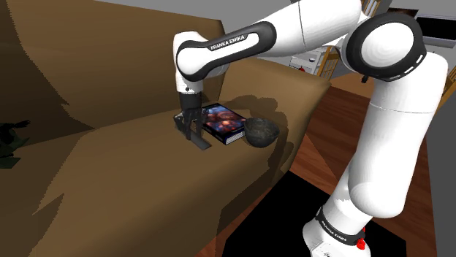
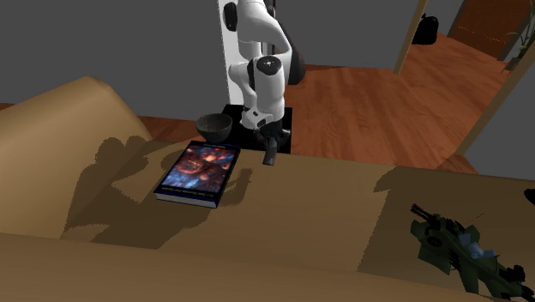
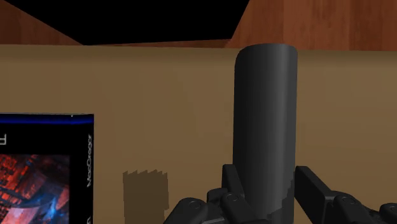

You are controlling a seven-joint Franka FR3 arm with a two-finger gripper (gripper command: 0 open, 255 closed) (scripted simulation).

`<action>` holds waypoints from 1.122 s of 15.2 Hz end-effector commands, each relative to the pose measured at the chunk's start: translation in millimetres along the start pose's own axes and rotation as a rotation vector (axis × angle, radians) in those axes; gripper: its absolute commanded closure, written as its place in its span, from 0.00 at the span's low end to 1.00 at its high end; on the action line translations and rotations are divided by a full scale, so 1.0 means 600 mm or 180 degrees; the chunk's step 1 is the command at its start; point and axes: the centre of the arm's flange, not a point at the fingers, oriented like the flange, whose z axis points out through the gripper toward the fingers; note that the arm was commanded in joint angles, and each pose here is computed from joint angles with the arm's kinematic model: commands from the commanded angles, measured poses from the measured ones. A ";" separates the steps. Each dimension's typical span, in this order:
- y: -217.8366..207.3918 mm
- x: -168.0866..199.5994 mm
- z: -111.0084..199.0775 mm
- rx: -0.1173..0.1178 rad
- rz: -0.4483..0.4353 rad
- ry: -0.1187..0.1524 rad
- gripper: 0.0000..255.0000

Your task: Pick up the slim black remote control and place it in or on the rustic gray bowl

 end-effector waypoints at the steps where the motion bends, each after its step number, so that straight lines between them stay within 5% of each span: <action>1: 0.000 -0.003 -0.016 0.0000 0.0000 -0.0001 1.00; 17: -0.001 -0.032 -0.154 0.0000 0.0000 -0.0001 1.00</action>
